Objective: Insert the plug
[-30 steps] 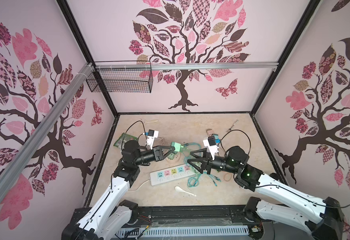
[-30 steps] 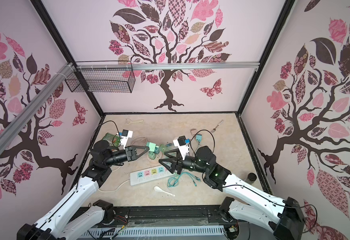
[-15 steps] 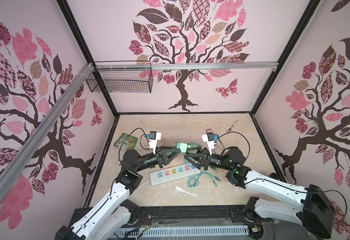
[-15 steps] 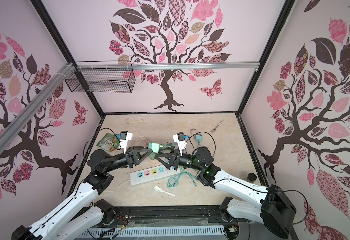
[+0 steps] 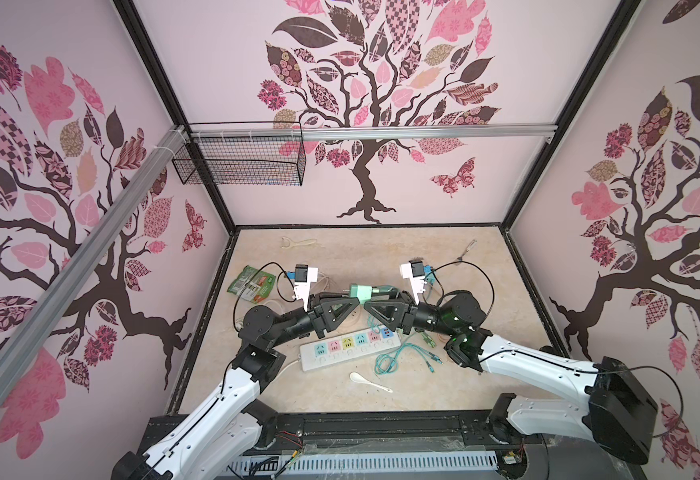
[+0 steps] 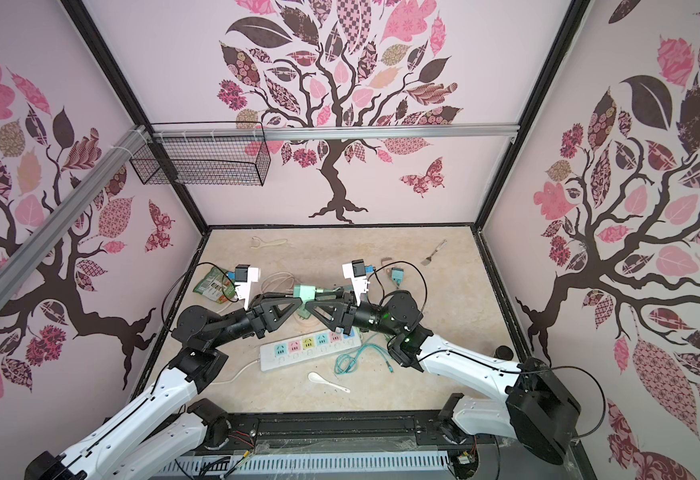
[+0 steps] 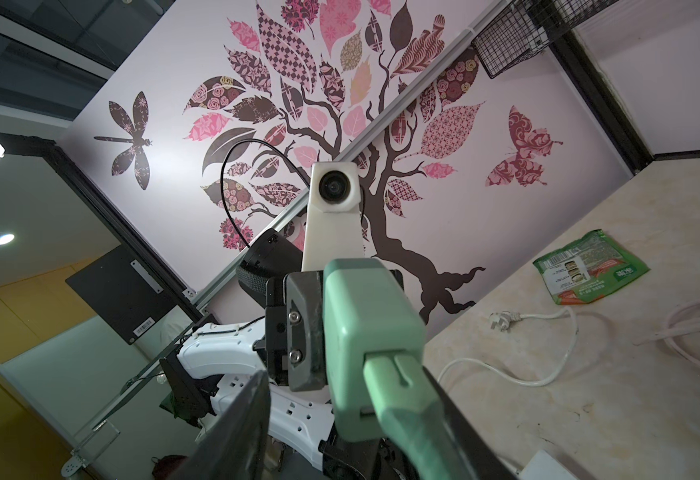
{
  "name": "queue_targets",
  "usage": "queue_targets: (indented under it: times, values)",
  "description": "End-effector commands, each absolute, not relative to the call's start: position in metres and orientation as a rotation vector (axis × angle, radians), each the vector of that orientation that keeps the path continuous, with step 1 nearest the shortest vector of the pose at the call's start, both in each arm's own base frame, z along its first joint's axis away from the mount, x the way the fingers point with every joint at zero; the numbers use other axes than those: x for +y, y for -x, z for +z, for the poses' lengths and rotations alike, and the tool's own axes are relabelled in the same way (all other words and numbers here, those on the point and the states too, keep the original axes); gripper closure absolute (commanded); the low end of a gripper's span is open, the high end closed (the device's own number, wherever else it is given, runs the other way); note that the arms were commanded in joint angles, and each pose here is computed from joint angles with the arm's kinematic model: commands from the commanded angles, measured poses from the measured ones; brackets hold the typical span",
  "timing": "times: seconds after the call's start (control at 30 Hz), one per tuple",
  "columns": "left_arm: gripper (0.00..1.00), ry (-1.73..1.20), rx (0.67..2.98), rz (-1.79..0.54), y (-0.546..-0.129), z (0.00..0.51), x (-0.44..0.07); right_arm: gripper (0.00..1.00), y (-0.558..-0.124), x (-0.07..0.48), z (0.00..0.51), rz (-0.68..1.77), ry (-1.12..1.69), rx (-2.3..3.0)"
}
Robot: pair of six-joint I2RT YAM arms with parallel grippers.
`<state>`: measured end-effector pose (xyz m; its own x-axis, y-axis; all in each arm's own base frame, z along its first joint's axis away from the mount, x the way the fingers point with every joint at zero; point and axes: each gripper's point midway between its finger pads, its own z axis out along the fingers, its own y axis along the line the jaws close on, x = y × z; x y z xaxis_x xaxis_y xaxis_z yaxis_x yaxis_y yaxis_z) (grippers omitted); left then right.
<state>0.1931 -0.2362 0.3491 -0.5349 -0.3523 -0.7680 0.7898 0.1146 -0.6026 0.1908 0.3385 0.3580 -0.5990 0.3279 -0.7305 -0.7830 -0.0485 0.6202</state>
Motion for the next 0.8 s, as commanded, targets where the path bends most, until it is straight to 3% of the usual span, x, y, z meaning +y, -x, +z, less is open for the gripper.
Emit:
queue_targets:
  times: [0.0, 0.23, 0.57, 0.77]
  values:
    - [1.0, -0.471, 1.468, -1.602, -0.187, 0.349, -0.237, 0.46, -0.192, 0.336, 0.398, 1.769, 0.51, 1.278]
    - [1.0, -0.464, 1.459, -1.608, -0.182, 0.348, -0.234, 0.52, -0.197, 0.337, 0.406, 1.768, 0.493, 1.261]
    - [1.0, -0.44, 1.479, -1.593, -0.183, 0.342, -0.232, 0.71, -0.2, 0.34, 0.402, 1.77, 0.487, 1.299]
    - [0.74, -0.428, 1.545, -1.542, -0.187, 0.334, -0.231, 0.75, -0.201, 0.339, 0.395, 1.709, 0.501, 1.352]
